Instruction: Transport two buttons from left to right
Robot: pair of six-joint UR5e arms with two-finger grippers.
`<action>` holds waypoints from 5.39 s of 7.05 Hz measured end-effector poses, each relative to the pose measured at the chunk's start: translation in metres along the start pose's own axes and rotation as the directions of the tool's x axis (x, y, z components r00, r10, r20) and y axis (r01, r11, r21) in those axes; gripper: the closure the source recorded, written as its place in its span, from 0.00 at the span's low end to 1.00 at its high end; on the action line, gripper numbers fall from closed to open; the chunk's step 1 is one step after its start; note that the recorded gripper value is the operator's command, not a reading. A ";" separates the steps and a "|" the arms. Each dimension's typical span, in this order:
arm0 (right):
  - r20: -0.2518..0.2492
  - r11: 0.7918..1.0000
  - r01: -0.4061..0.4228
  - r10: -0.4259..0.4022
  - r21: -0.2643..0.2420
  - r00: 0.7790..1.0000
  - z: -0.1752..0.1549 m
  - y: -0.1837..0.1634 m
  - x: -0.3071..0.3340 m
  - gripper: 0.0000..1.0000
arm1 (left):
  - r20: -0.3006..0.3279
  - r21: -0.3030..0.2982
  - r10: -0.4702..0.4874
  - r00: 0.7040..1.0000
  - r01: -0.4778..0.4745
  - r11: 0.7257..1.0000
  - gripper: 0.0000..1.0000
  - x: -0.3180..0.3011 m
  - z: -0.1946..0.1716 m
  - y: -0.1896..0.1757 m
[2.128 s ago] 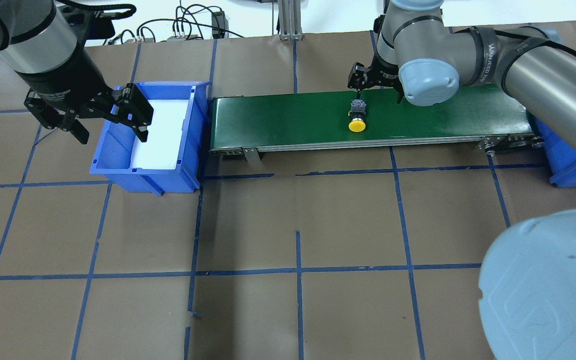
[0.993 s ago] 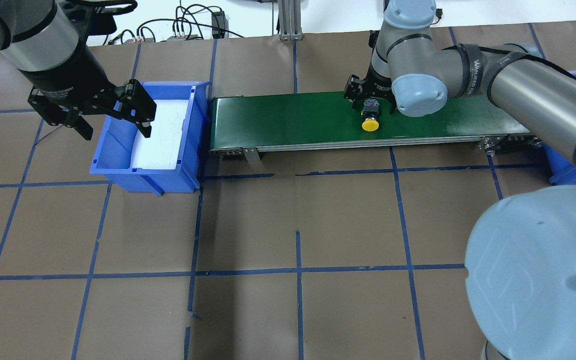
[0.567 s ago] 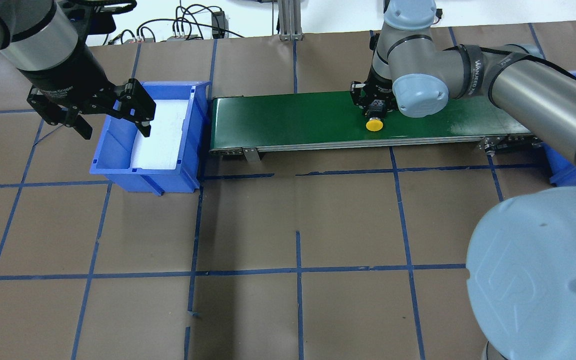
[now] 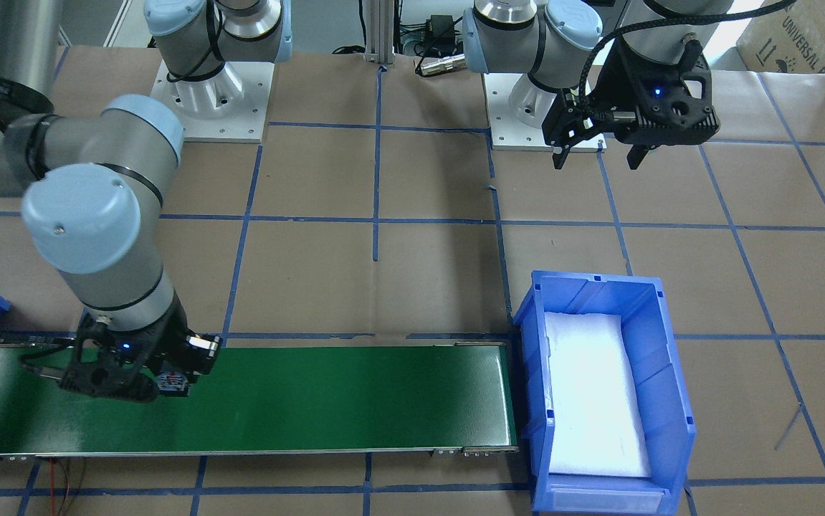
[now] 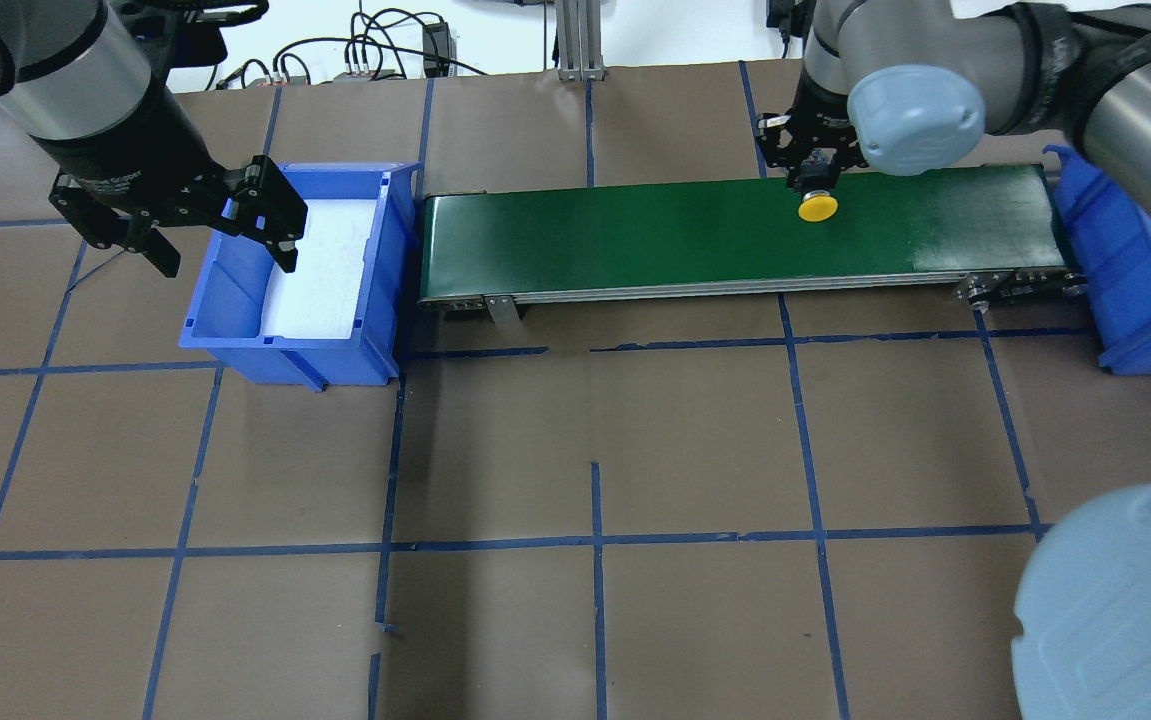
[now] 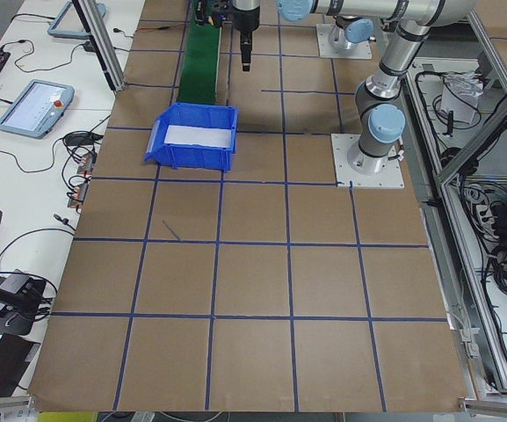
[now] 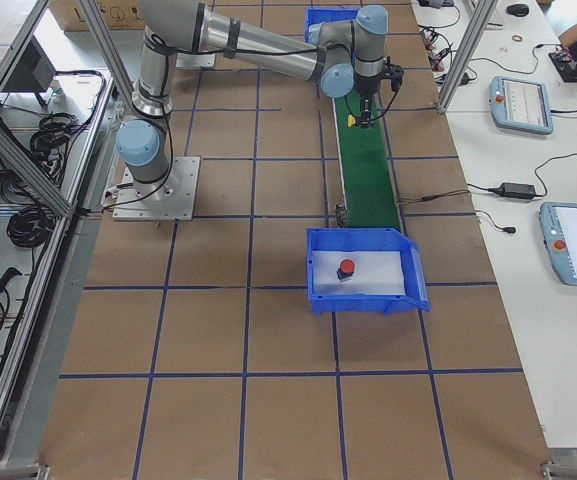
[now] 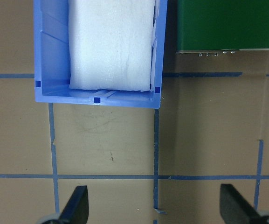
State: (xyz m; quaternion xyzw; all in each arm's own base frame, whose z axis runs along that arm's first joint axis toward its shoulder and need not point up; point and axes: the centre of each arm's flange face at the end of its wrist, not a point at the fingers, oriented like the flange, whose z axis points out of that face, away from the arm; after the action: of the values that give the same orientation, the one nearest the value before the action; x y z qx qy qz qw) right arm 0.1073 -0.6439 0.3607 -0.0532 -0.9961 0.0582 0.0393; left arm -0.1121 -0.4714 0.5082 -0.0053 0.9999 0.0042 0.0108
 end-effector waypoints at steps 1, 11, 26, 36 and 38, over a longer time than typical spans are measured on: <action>-0.008 0.999 0.032 -0.032 -0.015 0.999 -0.021 -0.004 0.065 0.86 | -0.001 0.006 -0.002 1.000 0.002 1.000 0.00 -0.001 -0.001 -0.001; -0.008 0.956 0.289 -0.289 -0.043 0.957 0.032 -0.031 0.417 0.83 | -0.003 0.010 -0.003 1.000 0.003 1.000 0.00 -0.001 0.001 -0.001; 0.057 0.952 0.307 -0.306 -0.010 0.950 0.144 -0.046 0.420 0.01 | 0.000 0.008 -0.001 1.000 0.001 1.000 0.00 -0.001 0.002 -0.001; -0.003 0.977 0.210 -0.210 -0.029 0.978 -0.154 0.059 0.217 0.00 | 0.001 0.008 -0.002 1.000 0.002 1.000 0.00 -0.002 0.002 -0.001; -0.023 0.979 0.202 -0.203 -0.028 0.979 -0.174 0.072 0.147 0.00 | 0.003 0.009 -0.002 1.000 0.002 1.000 0.00 -0.003 0.001 -0.001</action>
State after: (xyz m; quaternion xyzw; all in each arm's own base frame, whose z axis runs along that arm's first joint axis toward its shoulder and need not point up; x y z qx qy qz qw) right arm -0.0169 -0.5371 0.5349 0.0473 -0.9964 0.0402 0.0570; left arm -0.1088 -0.4720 0.5072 -0.0062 0.9999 -0.0004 0.0123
